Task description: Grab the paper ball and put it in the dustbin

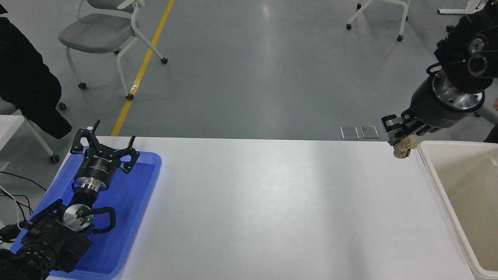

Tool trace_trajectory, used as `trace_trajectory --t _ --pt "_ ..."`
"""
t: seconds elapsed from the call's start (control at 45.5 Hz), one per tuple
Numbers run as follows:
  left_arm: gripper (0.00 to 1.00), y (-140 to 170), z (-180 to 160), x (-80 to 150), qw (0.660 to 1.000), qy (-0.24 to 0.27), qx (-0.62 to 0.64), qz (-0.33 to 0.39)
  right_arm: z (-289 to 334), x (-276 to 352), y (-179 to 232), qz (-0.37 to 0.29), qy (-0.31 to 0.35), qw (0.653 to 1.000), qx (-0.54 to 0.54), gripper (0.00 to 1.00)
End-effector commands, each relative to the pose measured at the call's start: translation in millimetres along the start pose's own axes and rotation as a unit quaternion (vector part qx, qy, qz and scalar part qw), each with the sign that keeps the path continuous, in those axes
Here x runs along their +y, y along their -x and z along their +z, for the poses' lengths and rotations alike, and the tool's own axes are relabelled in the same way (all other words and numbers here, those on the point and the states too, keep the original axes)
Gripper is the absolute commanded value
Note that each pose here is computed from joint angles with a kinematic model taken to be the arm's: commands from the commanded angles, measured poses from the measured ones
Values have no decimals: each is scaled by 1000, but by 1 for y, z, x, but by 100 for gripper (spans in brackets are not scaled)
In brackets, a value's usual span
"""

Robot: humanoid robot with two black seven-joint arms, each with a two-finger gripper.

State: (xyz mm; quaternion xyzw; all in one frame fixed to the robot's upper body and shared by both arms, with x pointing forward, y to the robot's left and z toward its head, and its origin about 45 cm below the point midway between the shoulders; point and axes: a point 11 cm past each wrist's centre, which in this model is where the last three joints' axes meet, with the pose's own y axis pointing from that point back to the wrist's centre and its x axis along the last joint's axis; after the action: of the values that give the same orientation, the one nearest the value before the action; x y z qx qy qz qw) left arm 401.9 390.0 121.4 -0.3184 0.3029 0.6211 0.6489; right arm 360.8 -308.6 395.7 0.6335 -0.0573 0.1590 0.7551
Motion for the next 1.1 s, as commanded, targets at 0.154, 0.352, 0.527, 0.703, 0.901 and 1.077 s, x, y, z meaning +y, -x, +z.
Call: trace_trajectory --t 0.154,0.352,0.527,0.703,0.901,1.077 --pt "100 0 0 0 1000 1 0 0 169 -42 35 10 125 990 -68 0" --pt "100 0 0 0 1000 1 0 0 240 -103 73 11 158 975 -155 0" --pt "100 0 1 0 1000 1 0 0 266 -167 104 56 179 962 -197 0" --pt "100 1 -1 -1 1000 0 1 -2 260 -220 126 79 197 958 -194 0" --pt "100 1 -1 -1 1000 0 1 -2 227 -269 152 111 177 956 -205 0" --pt "100 1 0 0 1000 0 0 -1 207 -293 167 147 156 942 -260 0"
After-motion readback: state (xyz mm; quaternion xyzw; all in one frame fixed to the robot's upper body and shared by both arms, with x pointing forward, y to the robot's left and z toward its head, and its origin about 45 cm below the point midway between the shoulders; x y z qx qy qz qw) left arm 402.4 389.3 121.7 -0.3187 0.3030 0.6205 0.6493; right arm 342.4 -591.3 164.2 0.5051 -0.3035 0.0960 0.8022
